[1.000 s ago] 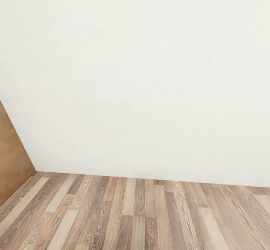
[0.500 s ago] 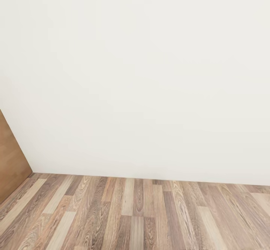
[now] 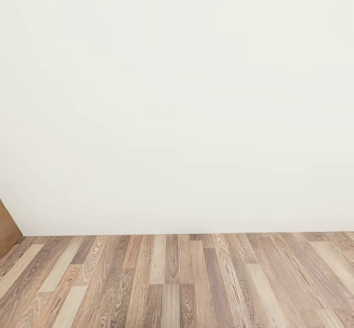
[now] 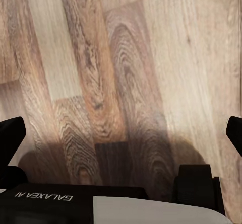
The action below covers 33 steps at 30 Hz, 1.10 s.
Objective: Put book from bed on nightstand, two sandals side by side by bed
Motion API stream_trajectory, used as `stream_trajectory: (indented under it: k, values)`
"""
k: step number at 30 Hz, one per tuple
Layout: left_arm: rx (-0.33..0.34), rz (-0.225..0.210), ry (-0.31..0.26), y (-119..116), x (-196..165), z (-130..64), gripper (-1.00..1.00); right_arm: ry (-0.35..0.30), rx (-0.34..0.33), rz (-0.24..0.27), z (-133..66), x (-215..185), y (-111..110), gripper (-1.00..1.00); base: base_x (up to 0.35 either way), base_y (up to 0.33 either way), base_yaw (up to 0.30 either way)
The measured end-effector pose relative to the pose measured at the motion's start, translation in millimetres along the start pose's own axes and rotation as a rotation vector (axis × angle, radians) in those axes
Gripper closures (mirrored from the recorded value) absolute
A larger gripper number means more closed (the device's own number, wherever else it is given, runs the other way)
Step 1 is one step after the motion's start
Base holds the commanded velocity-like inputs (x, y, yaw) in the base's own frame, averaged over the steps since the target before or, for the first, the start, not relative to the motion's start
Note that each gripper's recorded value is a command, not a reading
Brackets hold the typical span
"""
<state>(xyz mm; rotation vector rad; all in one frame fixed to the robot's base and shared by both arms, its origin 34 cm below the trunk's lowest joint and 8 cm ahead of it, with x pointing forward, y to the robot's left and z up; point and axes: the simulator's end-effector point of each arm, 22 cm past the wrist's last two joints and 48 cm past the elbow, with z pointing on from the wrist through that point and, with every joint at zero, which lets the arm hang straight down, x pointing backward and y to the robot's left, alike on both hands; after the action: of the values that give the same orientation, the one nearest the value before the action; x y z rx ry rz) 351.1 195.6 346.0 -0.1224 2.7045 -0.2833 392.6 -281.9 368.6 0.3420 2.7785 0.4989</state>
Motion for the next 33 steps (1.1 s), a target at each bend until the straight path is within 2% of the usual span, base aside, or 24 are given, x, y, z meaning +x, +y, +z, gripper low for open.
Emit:
stream_trajectory:
  k: [9,33]
  values:
    - [0.000,0.000,-0.001,0.0,-0.1,-0.1,-1.00,0.000,0.000,-0.001,-0.1,-0.1,0.1,-1.00,0.081,0.000,-0.063]
    - [0.001,0.002,-0.001,-0.1,-0.2,-0.2,-1.00,0.000,0.000,-0.002,-0.2,-0.1,0.1,-1.00,0.311,0.000,-0.003]
